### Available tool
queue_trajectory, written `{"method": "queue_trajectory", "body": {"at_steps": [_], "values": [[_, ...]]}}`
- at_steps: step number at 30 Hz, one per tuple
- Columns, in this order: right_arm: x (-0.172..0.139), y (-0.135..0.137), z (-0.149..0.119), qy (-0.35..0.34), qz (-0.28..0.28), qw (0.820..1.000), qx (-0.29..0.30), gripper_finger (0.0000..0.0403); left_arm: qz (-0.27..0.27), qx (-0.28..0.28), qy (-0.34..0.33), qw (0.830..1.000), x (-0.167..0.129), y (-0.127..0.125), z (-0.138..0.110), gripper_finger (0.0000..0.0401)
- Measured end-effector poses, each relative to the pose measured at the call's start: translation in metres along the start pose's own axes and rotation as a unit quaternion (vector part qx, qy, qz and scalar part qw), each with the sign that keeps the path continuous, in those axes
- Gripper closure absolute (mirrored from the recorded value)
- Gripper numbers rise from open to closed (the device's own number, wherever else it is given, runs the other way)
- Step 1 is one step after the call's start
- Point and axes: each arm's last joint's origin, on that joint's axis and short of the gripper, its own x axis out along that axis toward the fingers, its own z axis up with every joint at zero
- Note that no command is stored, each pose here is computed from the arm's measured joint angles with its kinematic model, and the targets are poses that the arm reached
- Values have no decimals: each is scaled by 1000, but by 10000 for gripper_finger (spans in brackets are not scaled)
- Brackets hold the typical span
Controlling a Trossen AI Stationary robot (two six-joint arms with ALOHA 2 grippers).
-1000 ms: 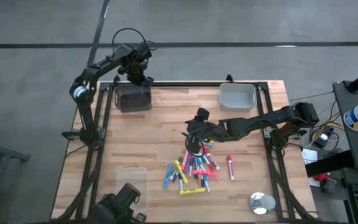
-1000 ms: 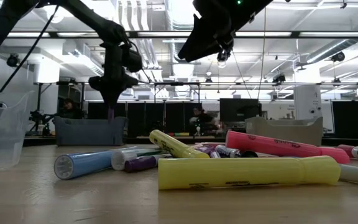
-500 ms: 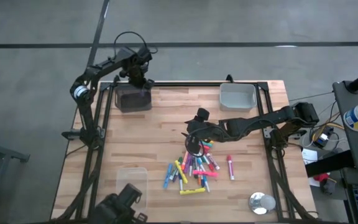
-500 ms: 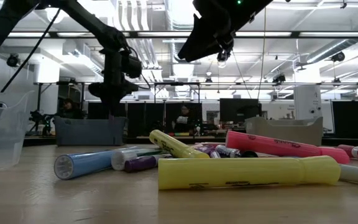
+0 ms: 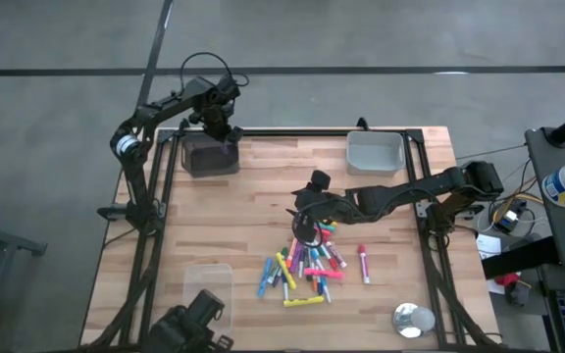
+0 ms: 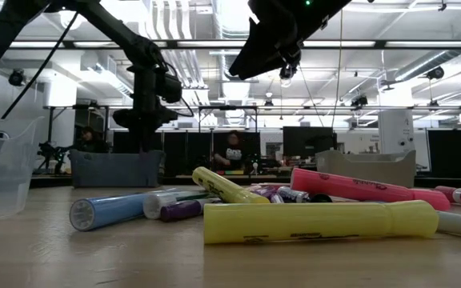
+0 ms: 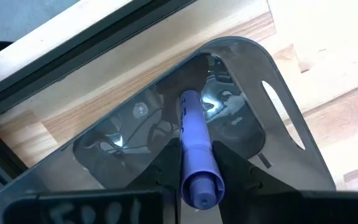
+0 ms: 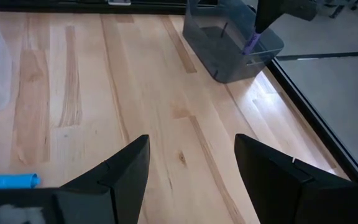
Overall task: Pick & Place Markers
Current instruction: Put the violet highlighter pen into the black bin
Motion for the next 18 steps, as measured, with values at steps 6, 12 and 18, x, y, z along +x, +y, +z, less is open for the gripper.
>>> {"method": "queue_trajectory", "body": {"at_steps": [6, 12, 18], "values": [[0, 0, 0, 0, 0, 1000, 0, 170, -1, 0, 0, 1000, 0, 0, 0, 338], [0, 0, 0, 0, 0, 1000, 0, 170, -1, 0, 1, 1000, 0, 0, 0, 332], [0, 0, 0, 0, 0, 1000, 0, 170, -1, 0, 1, 1000, 0, 0, 0, 330]]}}
